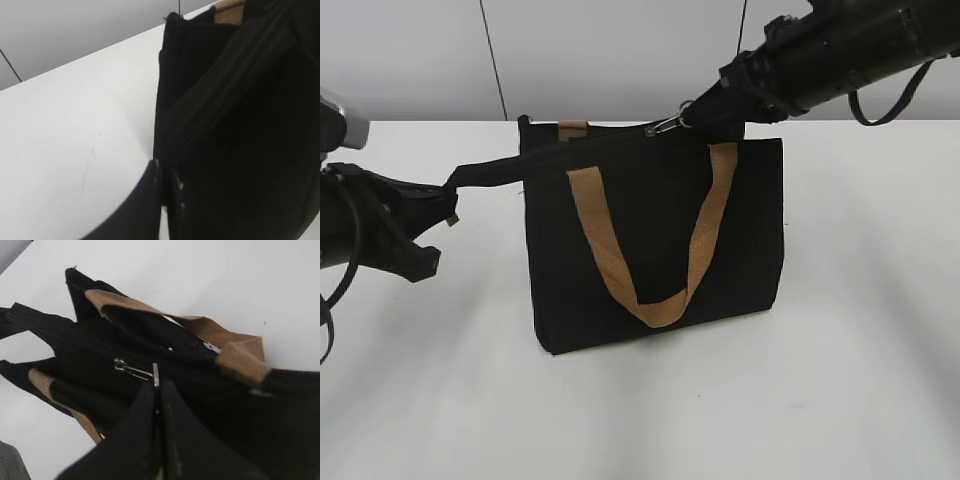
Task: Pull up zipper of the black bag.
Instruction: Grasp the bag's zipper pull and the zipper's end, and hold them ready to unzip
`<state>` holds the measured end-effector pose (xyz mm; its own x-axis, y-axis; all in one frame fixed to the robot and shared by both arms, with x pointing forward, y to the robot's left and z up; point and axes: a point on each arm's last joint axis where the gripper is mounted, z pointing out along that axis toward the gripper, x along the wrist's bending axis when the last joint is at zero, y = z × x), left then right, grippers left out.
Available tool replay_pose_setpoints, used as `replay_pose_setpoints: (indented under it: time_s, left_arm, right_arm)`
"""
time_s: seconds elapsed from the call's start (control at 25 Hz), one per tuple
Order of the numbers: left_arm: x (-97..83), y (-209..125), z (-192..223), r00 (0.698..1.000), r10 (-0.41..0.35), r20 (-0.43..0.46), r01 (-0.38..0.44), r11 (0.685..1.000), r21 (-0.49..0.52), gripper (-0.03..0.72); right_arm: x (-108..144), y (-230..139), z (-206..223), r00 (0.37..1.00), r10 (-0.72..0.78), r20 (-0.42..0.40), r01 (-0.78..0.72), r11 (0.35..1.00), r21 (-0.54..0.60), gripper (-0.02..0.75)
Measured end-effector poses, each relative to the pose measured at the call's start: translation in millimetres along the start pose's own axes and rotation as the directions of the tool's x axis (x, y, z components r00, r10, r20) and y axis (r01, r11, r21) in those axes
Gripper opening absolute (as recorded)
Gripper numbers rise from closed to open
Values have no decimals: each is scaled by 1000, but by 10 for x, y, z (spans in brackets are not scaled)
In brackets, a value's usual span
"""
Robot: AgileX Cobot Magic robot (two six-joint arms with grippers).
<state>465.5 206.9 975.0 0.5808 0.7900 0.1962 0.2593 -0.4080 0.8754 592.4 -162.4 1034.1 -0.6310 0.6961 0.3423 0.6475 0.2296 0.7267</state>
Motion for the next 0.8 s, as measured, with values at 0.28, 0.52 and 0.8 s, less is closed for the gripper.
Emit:
replay_pose_setpoints:
  time_s: [0.28, 0.52, 0.8]
  left_arm:
    - [1, -3, 0, 1000, 0, -1, 0, 1000, 4, -8]
    - [1, -6, 0, 1000, 0, -1, 0, 1000, 6, -8]
    - [21, 4, -1, 987, -159, -22, 159, 987, -9, 0]
  right_arm:
    - [-319, -60, -229, 998, 57, 15, -58, 998, 17, -1]
    - [-435, -89, -321, 997, 79, 23, -79, 997, 22, -1]
    - [-412, -84, -323, 995, 96, -5, -96, 995, 19, 48]
